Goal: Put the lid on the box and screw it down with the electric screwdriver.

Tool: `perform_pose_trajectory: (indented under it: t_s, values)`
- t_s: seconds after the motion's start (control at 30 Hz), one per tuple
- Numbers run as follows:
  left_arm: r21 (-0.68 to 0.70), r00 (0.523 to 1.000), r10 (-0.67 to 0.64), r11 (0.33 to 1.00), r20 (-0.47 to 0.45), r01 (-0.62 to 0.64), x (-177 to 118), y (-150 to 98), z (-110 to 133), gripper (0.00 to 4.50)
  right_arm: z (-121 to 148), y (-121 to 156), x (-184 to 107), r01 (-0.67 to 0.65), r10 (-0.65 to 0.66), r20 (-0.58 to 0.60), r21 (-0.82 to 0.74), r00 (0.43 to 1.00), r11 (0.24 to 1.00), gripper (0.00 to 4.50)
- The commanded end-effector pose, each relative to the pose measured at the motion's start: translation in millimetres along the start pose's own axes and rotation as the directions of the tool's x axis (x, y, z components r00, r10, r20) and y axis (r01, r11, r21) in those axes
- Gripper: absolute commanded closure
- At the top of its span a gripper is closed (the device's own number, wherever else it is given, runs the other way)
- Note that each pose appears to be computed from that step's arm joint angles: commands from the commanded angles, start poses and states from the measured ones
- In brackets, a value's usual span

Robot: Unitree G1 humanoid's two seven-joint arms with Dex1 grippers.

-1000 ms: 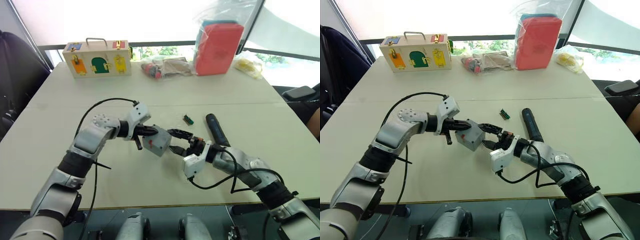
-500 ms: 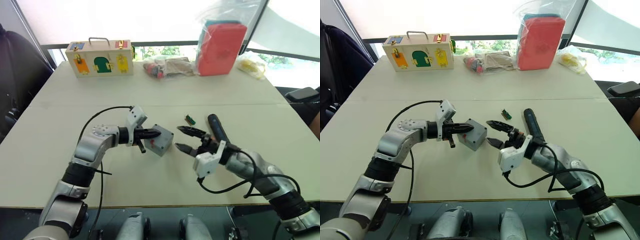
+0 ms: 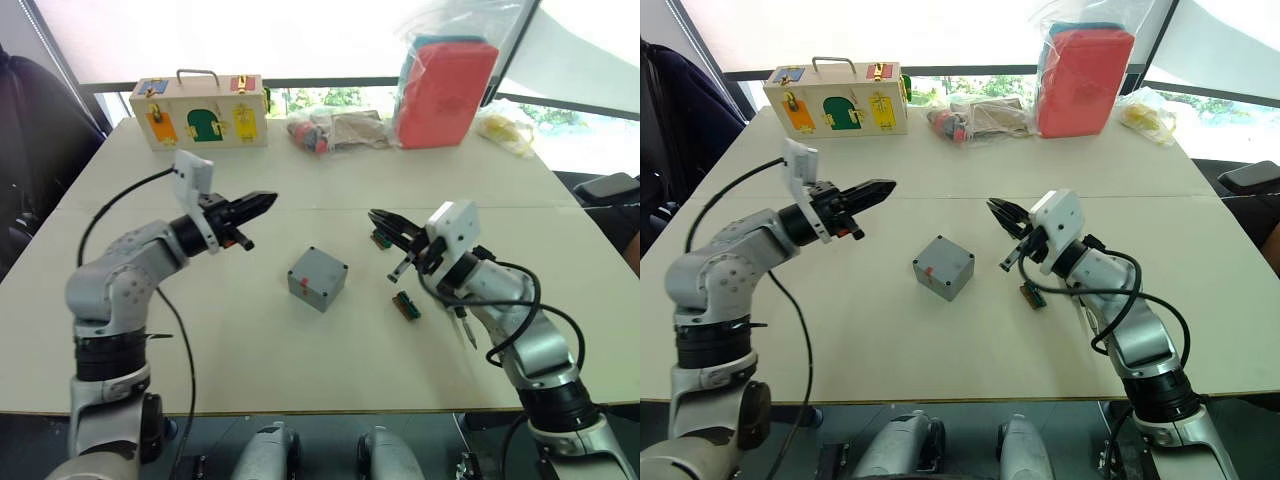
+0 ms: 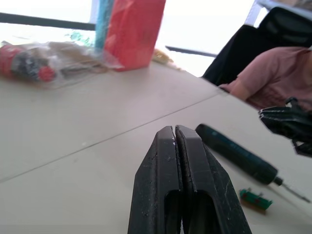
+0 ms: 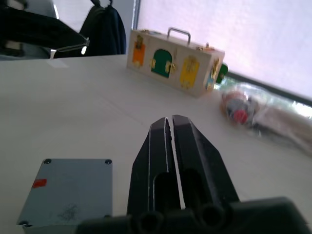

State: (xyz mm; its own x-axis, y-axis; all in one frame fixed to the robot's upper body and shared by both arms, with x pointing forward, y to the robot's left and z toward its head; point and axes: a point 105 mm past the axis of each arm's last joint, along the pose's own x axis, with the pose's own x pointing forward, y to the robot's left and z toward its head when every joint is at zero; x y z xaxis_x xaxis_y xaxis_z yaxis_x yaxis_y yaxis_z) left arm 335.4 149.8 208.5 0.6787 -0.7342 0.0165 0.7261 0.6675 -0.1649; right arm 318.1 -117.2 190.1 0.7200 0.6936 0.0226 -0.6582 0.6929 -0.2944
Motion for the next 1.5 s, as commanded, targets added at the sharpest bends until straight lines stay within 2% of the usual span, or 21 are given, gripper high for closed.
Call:
perform_pose_trajectory:
  t_s: [0.03, 0.17, 0.23, 0.5, 0.8, 1.03, 1.5]
  values:
    - [0.012, 0.997, -0.010, 1.000, -0.073, 0.011, -5.0, -0.1, -16.3, 4.50, -6.2, 19.8, -9.4, -0.114, 0.126, -0.128, 0.092, 0.984, 0.989, 4.43]
    - [0.025, 0.977, -0.001, 1.000, -0.211, 0.007, -2.2, 7.1, -56.3, 4.50, -24.1, 37.1, -13.1, -0.177, 0.212, -0.260, 0.152, 0.942, 0.972, 4.43]
    - [0.020, 0.968, 0.007, 1.000, -0.253, -0.002, 0.3, 11.2, -73.1, 4.50, -36.0, 42.4, -9.3, -0.186, 0.230, -0.310, 0.165, 0.922, 0.969, 4.43]
    - [0.025, 0.956, -0.019, 0.999, -0.292, 0.027, 15.2, 4.8, -97.2, 4.50, -62.0, 49.0, 11.4, -0.181, 0.238, -0.395, 0.178, 0.887, 0.967, 4.43]
    - [0.046, 0.948, -0.065, 0.995, -0.311, 0.083, 28.7, -10.8, -109.6, 4.50, -70.2, 46.2, 28.3, -0.203, 0.249, -0.405, 0.155, 0.880, 0.967, 4.43]
    - [0.023, 0.944, -0.114, 0.992, -0.311, 0.127, 22.3, -31.6, -111.9, 4.50, -65.3, 48.0, 40.1, -0.248, 0.284, -0.360, 0.143, 0.889, 0.958, 4.43]
    - [0.008, 0.954, -0.007, 1.000, -0.298, 0.010, 3.5, -27.5, -112.9, 4.50, -51.9, 67.5, 49.3, -0.310, 0.346, -0.310, 0.161, 0.885, 0.937, 4.43]
